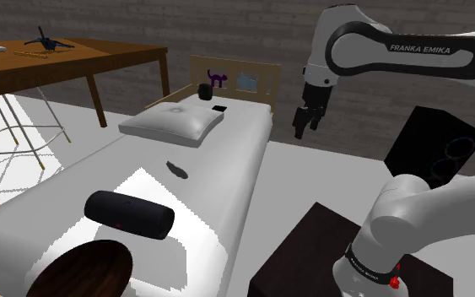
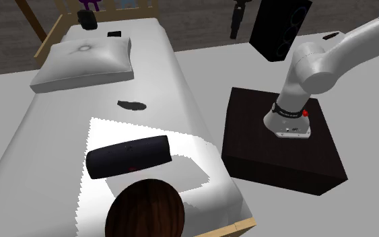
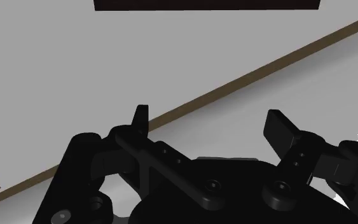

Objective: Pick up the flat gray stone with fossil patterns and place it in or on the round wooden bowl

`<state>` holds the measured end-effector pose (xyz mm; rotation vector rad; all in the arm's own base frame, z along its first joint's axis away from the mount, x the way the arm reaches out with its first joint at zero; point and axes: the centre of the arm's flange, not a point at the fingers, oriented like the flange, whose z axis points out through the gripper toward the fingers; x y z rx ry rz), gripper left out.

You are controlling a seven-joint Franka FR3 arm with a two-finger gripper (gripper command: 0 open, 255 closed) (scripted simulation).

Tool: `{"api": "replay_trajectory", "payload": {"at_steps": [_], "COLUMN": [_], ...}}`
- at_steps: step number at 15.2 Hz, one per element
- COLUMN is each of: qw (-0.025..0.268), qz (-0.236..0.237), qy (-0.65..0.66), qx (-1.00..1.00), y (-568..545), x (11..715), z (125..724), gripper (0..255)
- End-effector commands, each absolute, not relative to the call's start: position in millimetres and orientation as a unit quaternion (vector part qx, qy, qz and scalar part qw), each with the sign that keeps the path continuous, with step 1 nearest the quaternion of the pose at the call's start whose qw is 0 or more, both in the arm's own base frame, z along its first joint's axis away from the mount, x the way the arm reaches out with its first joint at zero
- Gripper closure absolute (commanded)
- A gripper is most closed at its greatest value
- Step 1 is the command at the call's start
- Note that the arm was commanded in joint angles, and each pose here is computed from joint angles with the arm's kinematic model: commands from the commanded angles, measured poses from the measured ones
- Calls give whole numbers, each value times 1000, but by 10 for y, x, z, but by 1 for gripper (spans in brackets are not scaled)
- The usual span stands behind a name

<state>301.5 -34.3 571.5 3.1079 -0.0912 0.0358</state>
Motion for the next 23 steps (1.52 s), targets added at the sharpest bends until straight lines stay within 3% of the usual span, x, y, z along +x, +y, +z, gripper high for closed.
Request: {"api": "replay_trajectory", "payload": {"at_steps": [1, 23], "qw": [16, 13], "qz": [12, 9], "qy": [-29, 3], "qx": [999, 1000], "y": [-343, 1257], "x": [3015, 5223], "z": [5715, 4721], "gripper": [0, 0]}}
